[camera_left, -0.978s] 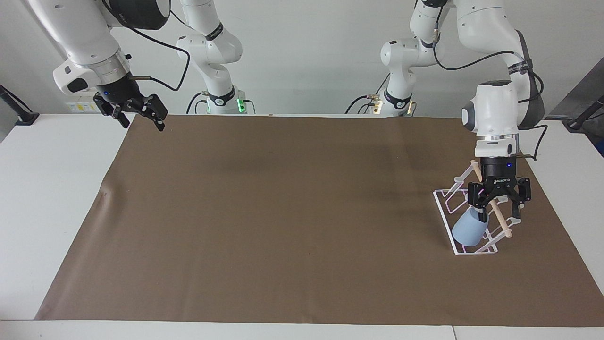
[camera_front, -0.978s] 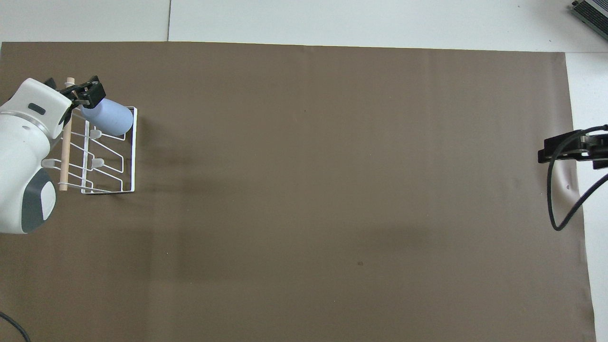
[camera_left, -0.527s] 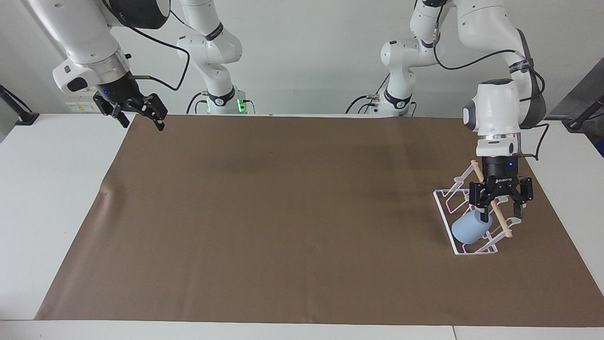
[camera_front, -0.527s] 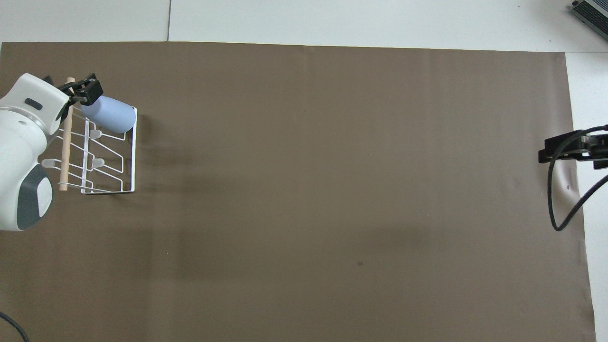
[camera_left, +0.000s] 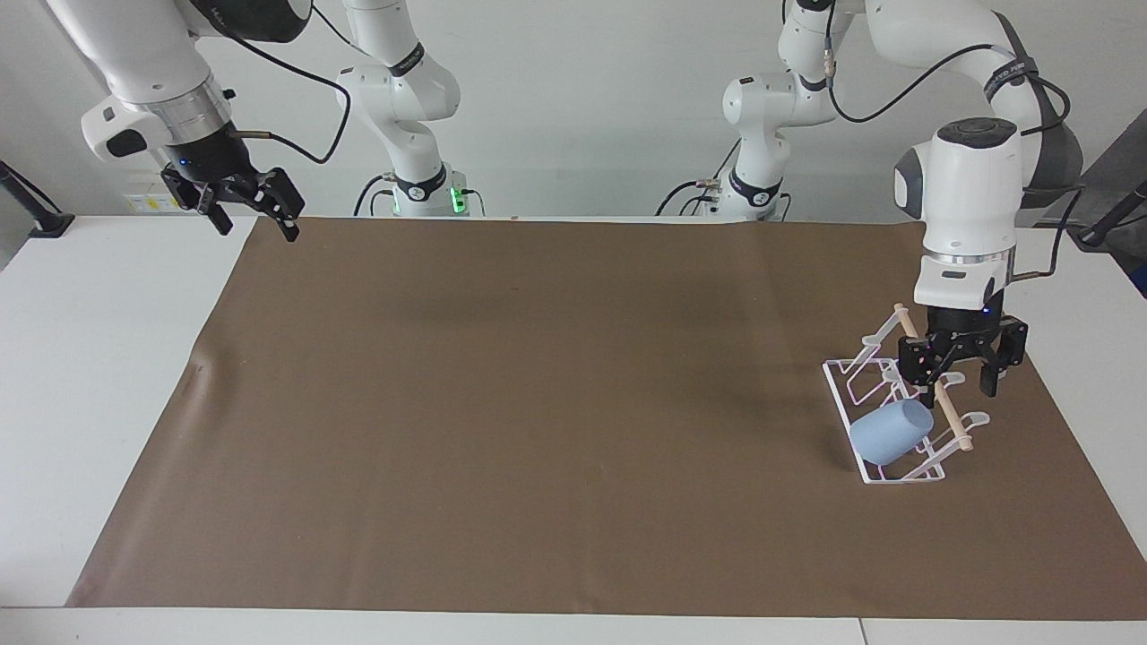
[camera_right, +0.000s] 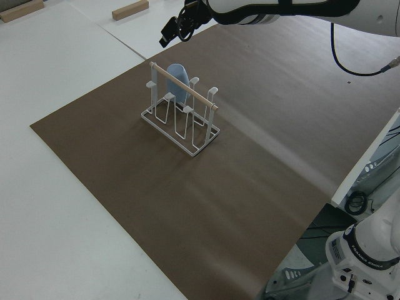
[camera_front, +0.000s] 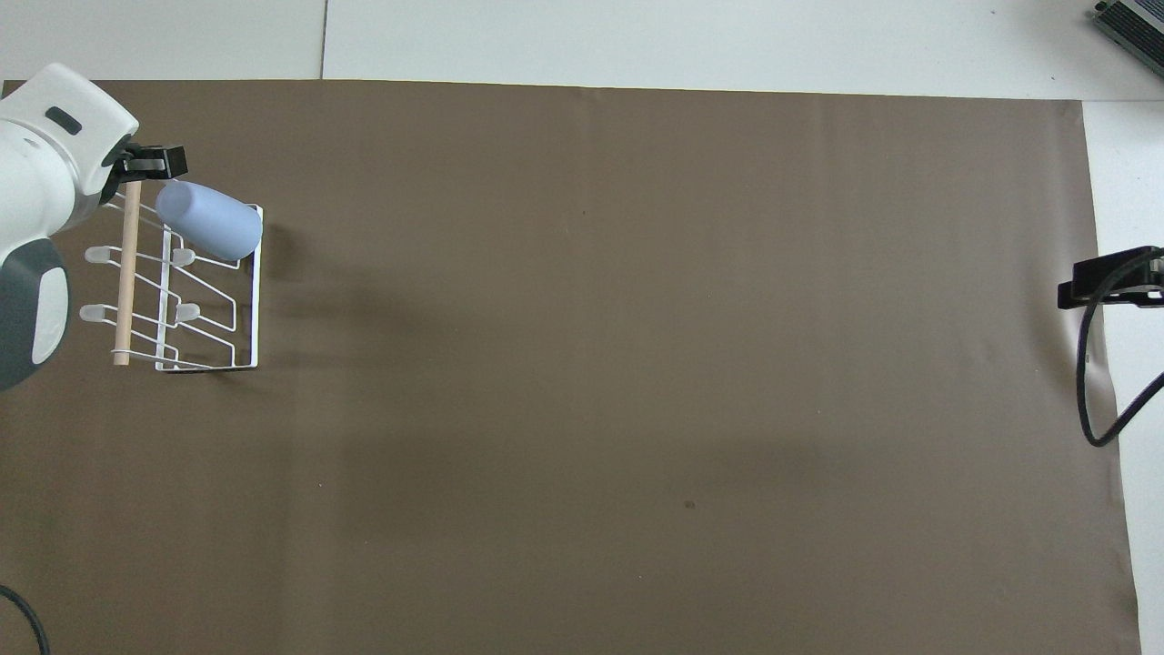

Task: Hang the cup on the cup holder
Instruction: 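Lower the cup onto a rack peg with the left gripper, then open the left gripper and withdraw it from the hung cup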

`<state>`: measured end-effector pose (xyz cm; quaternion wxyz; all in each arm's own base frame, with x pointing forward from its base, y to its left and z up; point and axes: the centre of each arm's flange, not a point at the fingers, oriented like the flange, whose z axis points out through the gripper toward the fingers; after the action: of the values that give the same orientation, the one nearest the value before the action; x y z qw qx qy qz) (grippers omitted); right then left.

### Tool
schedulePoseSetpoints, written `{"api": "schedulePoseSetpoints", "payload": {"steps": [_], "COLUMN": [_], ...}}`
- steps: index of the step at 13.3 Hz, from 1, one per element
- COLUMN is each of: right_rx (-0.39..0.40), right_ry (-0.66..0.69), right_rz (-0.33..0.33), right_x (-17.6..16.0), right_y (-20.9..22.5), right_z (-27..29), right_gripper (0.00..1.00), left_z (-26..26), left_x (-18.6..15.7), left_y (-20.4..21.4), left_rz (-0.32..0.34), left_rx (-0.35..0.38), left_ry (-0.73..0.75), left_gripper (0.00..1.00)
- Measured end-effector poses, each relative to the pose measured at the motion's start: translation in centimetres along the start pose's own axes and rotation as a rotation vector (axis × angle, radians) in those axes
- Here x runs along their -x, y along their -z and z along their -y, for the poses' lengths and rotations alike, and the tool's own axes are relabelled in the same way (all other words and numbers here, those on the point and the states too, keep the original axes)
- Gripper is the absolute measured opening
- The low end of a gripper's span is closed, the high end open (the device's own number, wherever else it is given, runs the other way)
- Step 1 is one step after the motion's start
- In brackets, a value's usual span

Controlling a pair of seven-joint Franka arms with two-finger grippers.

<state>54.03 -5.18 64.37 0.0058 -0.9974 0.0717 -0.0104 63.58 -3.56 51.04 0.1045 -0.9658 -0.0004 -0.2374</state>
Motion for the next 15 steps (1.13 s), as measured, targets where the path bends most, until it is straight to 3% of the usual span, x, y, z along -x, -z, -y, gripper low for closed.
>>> {"api": "schedulePoseSetpoints", "payload": {"steps": [2,6,15], "right_rx": [0.000,0.003,0.003], "right_ry": [0.010,0.027,0.030], "right_rz": [0.000,0.040,0.050], "right_x": [0.1,0.2,0.2], "right_y": [0.0,-1.0,-1.5], "right_z": [0.5,1.5,1.5], "right_gripper": [1.00,1.00,1.00], "left_z": [-0.7,-0.7,-0.9], "left_x": [0.6,0.3,2.0], "left_y": [0.0,2.2,6.0], "left_rz": [0.087,0.252,0.430], "left_rx": [0.017,0.116,0.159], "left_ry": [0.012,-0.003,-0.013], "left_gripper": [0.82,0.82,0.82]}}
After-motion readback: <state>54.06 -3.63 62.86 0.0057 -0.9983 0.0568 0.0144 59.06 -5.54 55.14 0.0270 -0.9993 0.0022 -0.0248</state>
